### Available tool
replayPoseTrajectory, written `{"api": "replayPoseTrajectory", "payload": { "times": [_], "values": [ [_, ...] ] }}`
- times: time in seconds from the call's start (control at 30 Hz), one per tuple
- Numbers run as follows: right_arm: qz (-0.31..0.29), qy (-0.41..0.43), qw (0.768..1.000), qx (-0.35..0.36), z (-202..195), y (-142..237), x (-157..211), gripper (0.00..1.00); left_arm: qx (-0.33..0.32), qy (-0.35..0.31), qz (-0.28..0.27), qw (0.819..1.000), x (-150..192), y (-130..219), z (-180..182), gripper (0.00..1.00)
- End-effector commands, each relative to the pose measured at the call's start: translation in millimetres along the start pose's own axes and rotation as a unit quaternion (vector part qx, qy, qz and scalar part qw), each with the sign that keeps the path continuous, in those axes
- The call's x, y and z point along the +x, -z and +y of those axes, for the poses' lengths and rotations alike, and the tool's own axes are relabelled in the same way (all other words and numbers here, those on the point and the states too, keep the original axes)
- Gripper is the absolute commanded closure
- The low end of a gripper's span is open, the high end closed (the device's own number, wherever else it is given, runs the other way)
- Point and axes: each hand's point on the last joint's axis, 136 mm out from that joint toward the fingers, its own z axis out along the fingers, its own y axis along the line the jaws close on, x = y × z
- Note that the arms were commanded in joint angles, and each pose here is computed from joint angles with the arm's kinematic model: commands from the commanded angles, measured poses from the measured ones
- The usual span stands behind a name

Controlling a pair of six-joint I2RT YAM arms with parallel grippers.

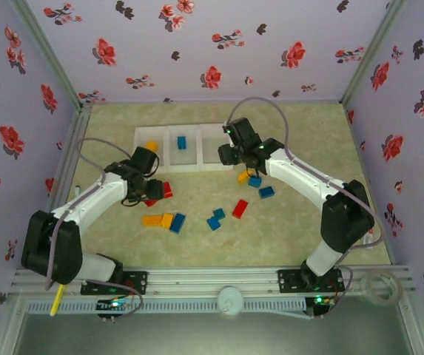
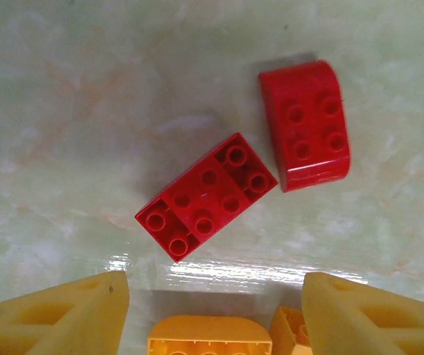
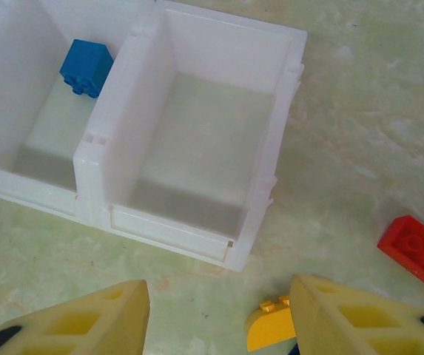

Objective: Sort the legos into containers by color

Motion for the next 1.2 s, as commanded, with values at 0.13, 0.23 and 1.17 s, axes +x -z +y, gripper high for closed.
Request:
{"api": "replayPoseTrajectory", "payload": {
  "times": [0.13,0.23,1.17],
  "values": [
    [-0.006,-0.014,1.000,0.009,-7,9,0,0.46,-0.016,-0.013,0.040,0.999,7,-25,-1,0.32],
    [-0.003,-0.016,1.000,0.009,-8,9,2,0.46,-0.025,-0.021,0.051,0.998,8,-32,-1,0.32],
    [0.003,-0.014,1.000,0.008,-8,6,6,0.46,-0.076,-0.032,0.071,0.994,-7,-58,10,0.42]
  ]
}}
